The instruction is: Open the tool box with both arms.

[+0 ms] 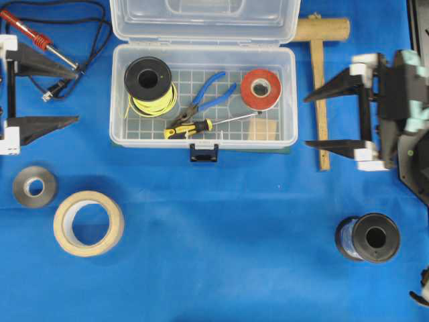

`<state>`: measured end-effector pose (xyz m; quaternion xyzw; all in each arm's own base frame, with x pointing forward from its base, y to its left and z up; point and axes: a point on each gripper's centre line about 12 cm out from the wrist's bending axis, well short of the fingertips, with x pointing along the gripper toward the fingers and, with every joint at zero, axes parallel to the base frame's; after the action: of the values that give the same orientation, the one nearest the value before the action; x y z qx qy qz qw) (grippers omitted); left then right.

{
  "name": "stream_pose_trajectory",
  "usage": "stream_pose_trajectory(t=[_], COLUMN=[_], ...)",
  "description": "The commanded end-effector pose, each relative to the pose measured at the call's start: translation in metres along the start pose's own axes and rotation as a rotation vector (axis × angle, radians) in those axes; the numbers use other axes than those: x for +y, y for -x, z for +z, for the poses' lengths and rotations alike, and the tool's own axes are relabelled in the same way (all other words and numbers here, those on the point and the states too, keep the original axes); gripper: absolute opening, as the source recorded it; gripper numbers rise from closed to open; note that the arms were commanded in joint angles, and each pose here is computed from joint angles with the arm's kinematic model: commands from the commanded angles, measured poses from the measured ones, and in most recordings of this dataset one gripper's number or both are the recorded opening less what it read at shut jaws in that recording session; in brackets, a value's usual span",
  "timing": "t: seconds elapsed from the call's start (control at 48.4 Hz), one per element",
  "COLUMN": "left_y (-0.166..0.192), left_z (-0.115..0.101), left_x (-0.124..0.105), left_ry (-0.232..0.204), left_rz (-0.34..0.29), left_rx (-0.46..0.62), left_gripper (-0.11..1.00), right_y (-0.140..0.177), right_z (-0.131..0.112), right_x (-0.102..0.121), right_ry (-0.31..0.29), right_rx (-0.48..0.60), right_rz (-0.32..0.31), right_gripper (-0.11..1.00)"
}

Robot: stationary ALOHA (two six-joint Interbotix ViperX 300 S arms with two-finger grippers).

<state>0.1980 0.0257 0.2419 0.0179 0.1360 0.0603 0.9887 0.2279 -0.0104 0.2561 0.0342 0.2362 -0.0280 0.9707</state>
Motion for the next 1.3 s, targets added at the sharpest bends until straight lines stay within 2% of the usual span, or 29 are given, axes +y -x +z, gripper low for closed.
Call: stream_pose_trajectory(t=[0.0, 0.331, 0.6, 0.848, 1.282], left_y=[0.006, 0.023, 0.03, 0.03, 0.03], left_z=[0.0, -0.021, -0.039, -0.045, -0.045], left_x=[0.0, -0.002, -0.003, -0.003, -0.003], left_ry=[-0.002, 0.007, 0.013, 0.033, 0.033], left_rz=[-0.001, -0.005, -0.009, -0.009, -0.009], left_rx=[-0.011, 0.007, 0.046, 0.055, 0.056], left_gripper=[0.91, 0.91, 0.91, 0.91, 0.91], right_y=[0.012, 0.041, 0.037, 0.037, 0.037], right_z=[0.0, -0.03, -0.058, -0.058, -0.058], right_x=[0.001, -0.001, -0.003, -0.003, -0.003], right_ry=[-0.002, -0.02, -0.081, -0.083, -0.081], right_rx=[-0.024, -0.043, 0.02, 0.005, 0.003], right_rz=[0.004, 0.008, 0.001, 0.001, 0.002], right_gripper=[0.84, 0.84, 0.84, 0.84, 0.84])
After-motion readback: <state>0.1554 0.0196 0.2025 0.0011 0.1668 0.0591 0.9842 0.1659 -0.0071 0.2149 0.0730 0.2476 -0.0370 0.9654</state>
